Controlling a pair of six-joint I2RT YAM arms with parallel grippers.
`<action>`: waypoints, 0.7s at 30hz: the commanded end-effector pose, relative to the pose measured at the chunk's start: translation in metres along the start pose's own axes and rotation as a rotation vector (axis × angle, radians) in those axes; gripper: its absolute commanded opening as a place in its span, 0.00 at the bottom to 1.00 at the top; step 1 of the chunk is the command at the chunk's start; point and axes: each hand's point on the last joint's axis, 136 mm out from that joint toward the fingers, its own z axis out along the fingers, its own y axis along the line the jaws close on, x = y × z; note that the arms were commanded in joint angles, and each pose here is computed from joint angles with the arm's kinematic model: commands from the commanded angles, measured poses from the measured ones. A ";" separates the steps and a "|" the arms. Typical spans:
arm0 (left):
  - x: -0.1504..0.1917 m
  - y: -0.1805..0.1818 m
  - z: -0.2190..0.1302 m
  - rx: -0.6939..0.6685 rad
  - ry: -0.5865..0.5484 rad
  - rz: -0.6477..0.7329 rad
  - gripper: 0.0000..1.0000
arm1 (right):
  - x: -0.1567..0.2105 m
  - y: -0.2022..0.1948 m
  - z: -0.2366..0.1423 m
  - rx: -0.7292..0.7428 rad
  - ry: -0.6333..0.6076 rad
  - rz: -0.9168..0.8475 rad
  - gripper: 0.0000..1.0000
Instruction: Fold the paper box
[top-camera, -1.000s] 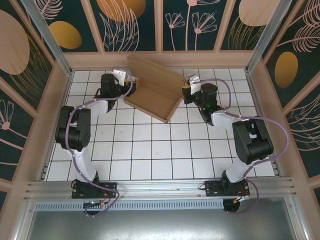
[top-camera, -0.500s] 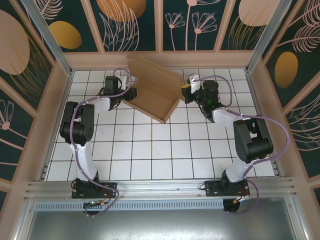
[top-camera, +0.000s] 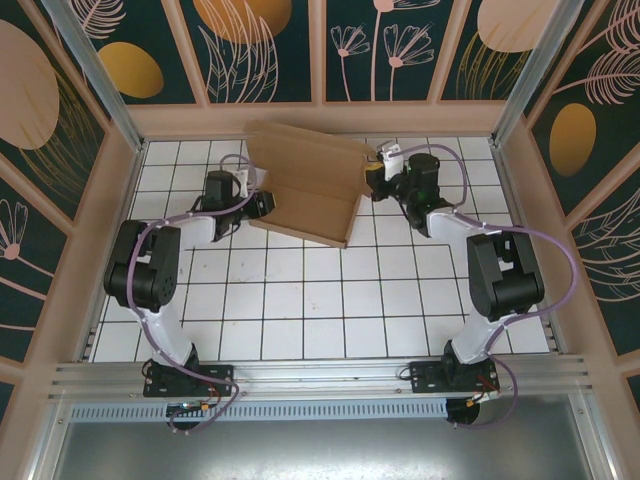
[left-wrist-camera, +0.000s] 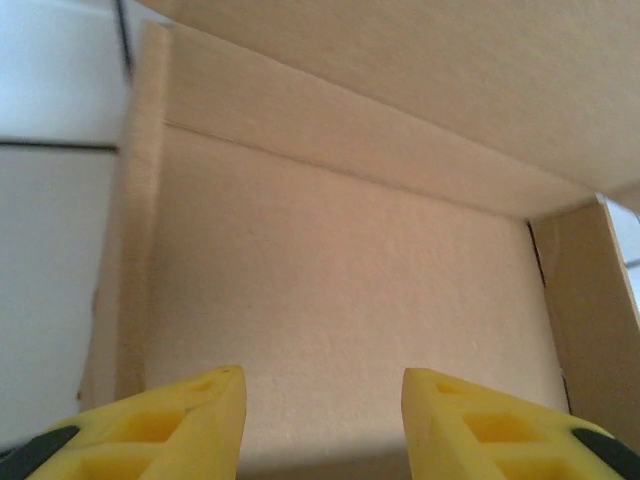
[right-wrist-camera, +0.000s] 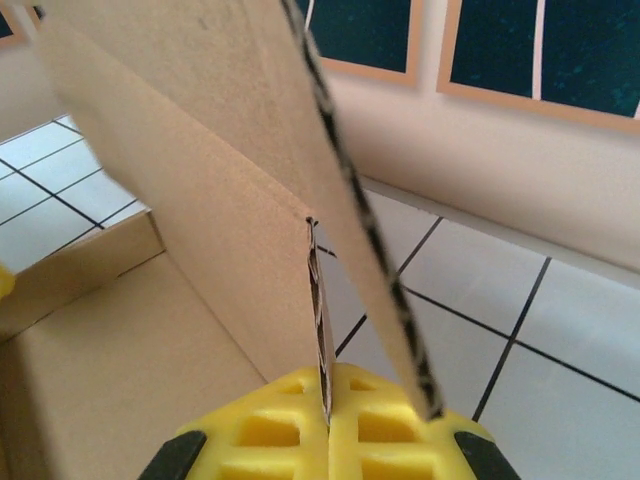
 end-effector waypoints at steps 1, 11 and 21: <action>0.034 -0.030 -0.010 0.074 0.085 -0.080 0.47 | 0.022 0.007 0.002 -0.036 0.082 -0.012 0.00; -0.051 -0.073 -0.117 0.008 -0.459 0.407 0.63 | 0.015 0.007 -0.003 -0.080 0.053 -0.141 0.00; -0.093 -0.025 -0.104 0.000 -0.394 0.689 0.52 | 0.032 0.030 -0.010 -0.232 0.061 -0.288 0.00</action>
